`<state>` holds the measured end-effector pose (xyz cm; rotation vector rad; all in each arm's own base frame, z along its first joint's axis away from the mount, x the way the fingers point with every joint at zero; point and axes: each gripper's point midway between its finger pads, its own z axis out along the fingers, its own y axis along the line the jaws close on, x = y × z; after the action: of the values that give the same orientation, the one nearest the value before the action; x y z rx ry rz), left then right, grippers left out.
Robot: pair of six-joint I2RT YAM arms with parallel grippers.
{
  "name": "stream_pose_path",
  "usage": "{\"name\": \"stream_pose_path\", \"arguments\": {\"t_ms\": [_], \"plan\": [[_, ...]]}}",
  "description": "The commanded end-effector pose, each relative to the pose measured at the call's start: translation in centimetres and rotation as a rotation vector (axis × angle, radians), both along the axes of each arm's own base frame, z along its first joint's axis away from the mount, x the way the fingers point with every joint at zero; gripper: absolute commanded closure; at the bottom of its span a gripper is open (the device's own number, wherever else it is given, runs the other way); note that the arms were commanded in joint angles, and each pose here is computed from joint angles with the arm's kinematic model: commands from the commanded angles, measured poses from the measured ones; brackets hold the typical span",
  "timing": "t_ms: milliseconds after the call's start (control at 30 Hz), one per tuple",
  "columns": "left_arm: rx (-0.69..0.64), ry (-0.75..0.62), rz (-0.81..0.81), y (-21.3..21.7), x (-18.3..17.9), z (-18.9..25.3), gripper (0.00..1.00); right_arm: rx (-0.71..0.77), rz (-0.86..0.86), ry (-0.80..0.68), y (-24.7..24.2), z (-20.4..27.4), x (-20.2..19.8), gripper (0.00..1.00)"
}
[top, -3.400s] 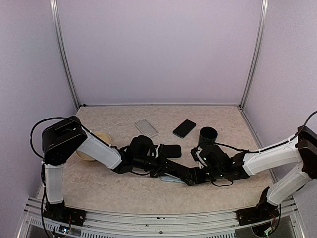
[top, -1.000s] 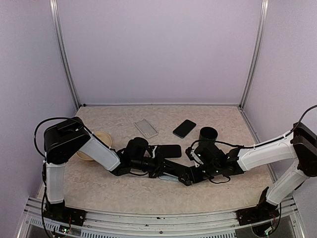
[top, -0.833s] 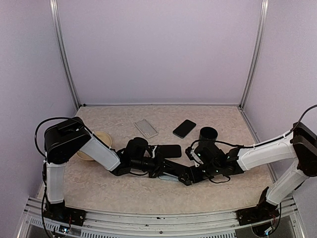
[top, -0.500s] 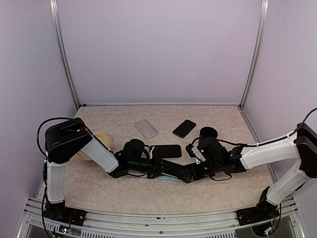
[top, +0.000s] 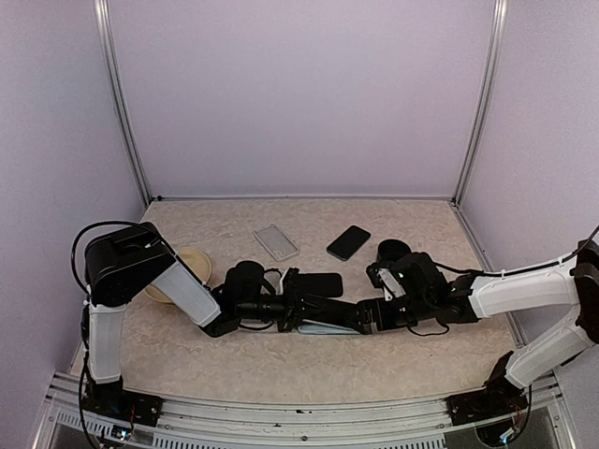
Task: Put the phone into the phone case
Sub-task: Install the phone into the phone case.
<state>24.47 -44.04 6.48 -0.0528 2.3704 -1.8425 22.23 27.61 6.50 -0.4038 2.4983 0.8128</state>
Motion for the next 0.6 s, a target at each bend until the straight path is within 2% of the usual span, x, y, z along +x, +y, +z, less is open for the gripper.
{"name": "stream_pose_path", "arguments": {"t_ms": [0,333,567], "plan": [[-0.138,-0.098,-0.019,-0.4,0.2,4.1,1.00,0.094,0.010,0.034,1.3,0.2,-0.1,0.01],[-0.178,-0.127,-0.040,-0.8,-0.5,5.2,1.00,0.255,0.076,0.042,4.1,2.1,-0.1,0.05],[-0.198,-0.155,-0.064,-1.1,-1.1,6.0,1.00,0.402,0.096,0.068,4.2,4.4,0.0,0.09]]}}
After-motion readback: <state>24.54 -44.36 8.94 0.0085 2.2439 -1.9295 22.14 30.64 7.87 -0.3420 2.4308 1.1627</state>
